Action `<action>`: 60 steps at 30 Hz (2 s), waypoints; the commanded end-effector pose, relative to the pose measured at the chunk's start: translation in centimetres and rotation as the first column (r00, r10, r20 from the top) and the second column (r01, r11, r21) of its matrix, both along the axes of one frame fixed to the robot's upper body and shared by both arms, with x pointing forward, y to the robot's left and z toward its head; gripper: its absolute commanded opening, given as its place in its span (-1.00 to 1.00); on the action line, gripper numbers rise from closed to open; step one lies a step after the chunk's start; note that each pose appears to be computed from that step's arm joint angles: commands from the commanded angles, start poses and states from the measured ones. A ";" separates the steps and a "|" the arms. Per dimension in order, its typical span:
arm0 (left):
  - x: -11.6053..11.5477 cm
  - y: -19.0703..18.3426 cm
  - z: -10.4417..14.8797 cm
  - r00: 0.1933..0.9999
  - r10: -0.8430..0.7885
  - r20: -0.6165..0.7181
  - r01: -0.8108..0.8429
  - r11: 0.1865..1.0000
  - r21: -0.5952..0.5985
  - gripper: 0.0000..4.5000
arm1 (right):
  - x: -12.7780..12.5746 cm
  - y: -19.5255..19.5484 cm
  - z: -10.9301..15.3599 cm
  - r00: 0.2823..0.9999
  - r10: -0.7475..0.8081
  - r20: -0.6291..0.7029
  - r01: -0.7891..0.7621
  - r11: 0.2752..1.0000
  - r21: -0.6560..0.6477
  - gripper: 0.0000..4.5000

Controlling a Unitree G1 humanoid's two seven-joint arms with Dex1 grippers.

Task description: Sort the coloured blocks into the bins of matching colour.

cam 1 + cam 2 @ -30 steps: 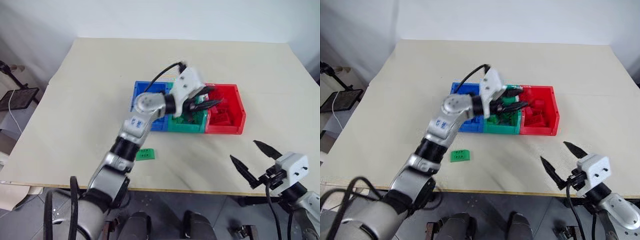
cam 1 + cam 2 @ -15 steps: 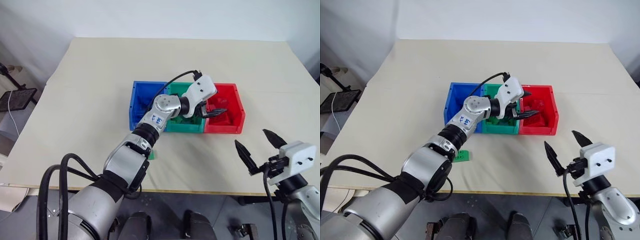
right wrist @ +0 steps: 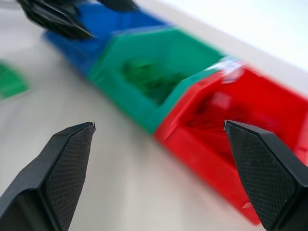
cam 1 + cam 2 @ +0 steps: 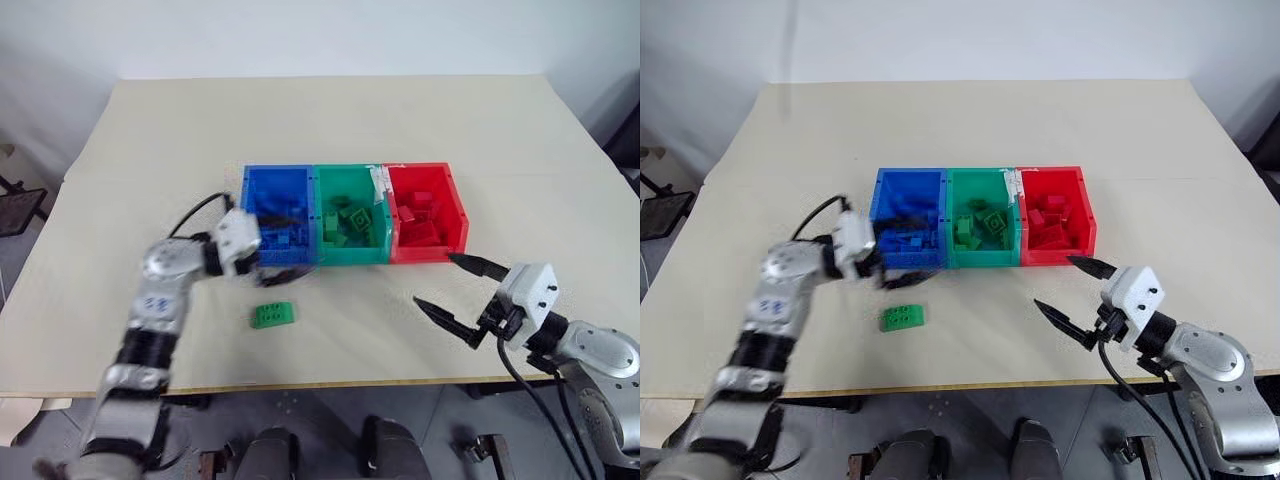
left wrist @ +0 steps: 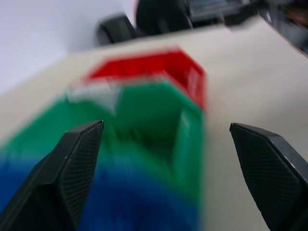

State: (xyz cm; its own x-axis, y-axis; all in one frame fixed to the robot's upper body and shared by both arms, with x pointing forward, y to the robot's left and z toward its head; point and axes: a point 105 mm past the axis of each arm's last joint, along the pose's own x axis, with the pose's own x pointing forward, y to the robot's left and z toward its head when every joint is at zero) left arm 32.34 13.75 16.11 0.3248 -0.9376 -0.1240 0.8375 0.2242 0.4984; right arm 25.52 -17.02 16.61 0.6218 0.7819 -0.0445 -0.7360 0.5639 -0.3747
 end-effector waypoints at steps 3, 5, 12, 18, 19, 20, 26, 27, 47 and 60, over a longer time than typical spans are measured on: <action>-3.7 5.2 -0.4 0.989 0.145 -0.027 -0.145 0.989 0.015 0.98 | -0.2 2.0 0.1 0.974 0.228 0.011 -0.227 0.972 -0.058 1.00; -4.6 6.6 -0.8 0.978 0.201 -0.053 -0.200 0.980 0.025 0.98 | 0.2 2.6 0.0 0.961 0.277 -0.009 -0.277 0.959 -0.058 1.00; -7.3 10.0 -2.9 0.943 0.298 -0.151 -0.278 0.951 0.137 0.98 | 0.6 4.2 0.1 0.904 0.422 -0.075 -0.424 0.905 -0.021 1.00; -7.3 7.1 -2.4 0.944 0.264 -0.197 -0.232 0.958 0.172 0.98 | 0.2 3.1 -0.9 0.898 0.416 -0.145 -0.426 0.903 -0.050 1.00; -7.3 6.5 -2.6 0.944 0.254 -0.209 -0.214 0.957 0.194 0.98 | 0.2 2.9 -1.0 0.900 0.409 -0.149 -0.420 0.906 -0.054 1.00; -7.3 5.3 -2.5 0.951 0.220 -0.216 -0.176 0.963 0.204 0.98 | 0.1 2.6 -1.1 0.904 0.397 -0.159 -0.410 0.910 -0.057 1.00; -5.0 0.2 -2.8 0.954 0.209 -0.213 -0.131 0.934 0.332 0.98 | -1.1 1.9 -2.1 0.901 0.370 -0.224 -0.394 0.916 -0.071 1.00; -4.7 -0.2 -3.1 0.953 0.219 -0.212 -0.131 0.922 0.365 0.98 | -1.3 1.8 -2.4 0.901 0.366 -0.233 -0.393 0.916 -0.083 1.00; -2.8 -5.8 -0.8 0.952 0.110 -0.286 -0.071 0.987 0.143 -0.34 | -1.5 0.4 -0.6 0.986 0.162 -0.049 -0.164 0.985 -0.046 1.00; 6.8 -15.6 6.1 0.983 0.179 -0.029 -0.181 0.980 -0.083 -0.34 | -3.1 -2.6 2.0 0.978 -0.207 0.013 0.204 0.972 0.119 1.00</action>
